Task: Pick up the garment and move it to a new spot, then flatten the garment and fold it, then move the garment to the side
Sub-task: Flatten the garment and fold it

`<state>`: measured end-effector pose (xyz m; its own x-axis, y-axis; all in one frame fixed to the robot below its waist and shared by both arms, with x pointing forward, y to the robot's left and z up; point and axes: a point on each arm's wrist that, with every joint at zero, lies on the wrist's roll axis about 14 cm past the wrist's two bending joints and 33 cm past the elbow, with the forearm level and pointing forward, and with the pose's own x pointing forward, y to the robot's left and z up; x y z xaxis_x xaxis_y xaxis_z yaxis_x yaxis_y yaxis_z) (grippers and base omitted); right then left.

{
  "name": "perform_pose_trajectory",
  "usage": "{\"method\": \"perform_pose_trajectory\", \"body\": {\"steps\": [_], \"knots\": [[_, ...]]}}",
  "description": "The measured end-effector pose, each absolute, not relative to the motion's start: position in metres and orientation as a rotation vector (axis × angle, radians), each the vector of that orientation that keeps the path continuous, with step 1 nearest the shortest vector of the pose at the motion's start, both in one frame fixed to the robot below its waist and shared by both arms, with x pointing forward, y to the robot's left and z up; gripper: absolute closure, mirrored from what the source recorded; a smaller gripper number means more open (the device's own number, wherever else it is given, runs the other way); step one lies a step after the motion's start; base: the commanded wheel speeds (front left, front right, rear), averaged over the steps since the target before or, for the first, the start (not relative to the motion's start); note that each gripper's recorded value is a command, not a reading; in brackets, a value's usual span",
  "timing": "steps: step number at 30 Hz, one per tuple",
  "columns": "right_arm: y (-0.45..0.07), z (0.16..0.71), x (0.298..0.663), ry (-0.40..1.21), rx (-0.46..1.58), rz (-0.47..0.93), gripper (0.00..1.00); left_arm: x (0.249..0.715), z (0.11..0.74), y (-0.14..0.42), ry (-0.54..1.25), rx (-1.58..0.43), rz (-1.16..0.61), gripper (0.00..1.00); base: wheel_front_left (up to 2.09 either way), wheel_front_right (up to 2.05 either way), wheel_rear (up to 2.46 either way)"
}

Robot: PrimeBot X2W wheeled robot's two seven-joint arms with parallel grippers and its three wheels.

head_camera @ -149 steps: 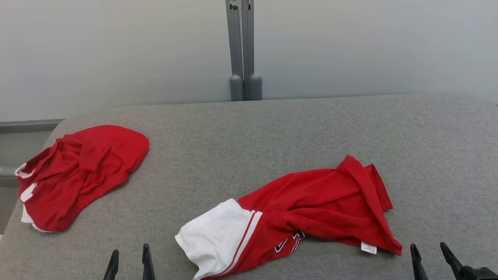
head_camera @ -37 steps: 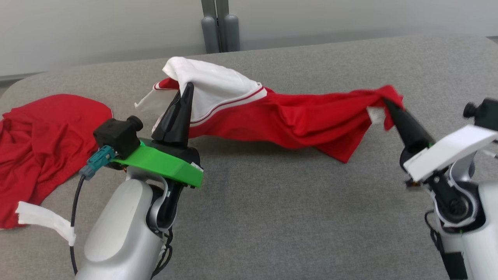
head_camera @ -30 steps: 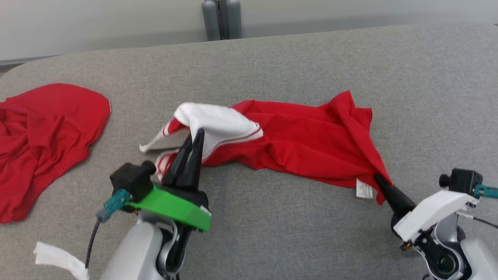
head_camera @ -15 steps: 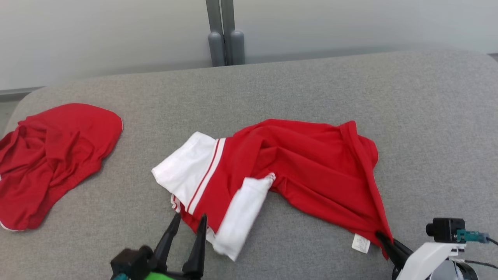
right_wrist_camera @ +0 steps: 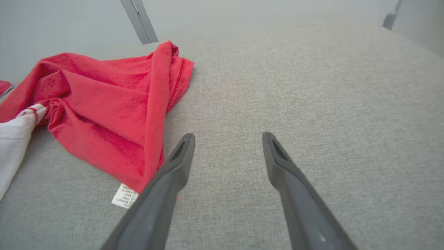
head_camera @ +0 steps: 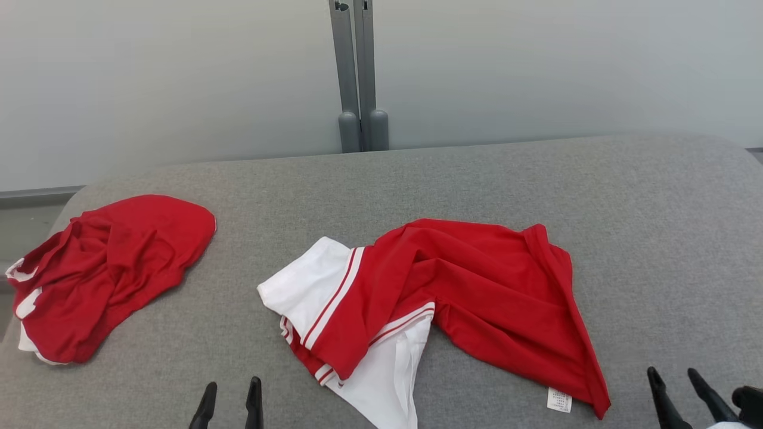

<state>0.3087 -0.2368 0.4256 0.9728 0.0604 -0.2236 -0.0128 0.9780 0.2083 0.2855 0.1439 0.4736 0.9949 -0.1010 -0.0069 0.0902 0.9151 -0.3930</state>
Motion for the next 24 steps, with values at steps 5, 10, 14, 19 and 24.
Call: {"method": "perform_pose_trajectory", "body": {"steps": [5, 10, 14, 19, 24], "knots": [[-0.25, 0.434, 0.304, 0.173, 0.097, -0.014, 0.0, 0.287, 0.494, 0.163, -0.046, -0.364, -0.03, 0.0, 0.0, 0.0, 0.0], [-0.241, 0.45, 0.303, 0.106, 0.057, -0.024, 0.0, 0.286, 0.491, 0.173, -0.038, -0.321, 0.003, 0.0, 0.0, 0.0, 0.0], [-0.228, 0.463, 0.306, 0.059, 0.051, -0.01, 0.0, 0.285, 0.487, 0.18, -0.027, -0.304, 0.025, 0.0, 0.0, 0.0, 0.0], [-0.218, 0.463, 0.305, 0.057, 0.053, 0.003, 0.0, 0.283, 0.483, 0.185, -0.018, -0.297, 0.037, 0.0, 0.0, 0.0, 0.0], [-0.214, 0.464, 0.307, 0.054, 0.056, 0.013, 0.0, 0.284, 0.484, 0.186, -0.025, -0.297, 0.037, 0.0, 0.0, 0.0, 0.0]]}}
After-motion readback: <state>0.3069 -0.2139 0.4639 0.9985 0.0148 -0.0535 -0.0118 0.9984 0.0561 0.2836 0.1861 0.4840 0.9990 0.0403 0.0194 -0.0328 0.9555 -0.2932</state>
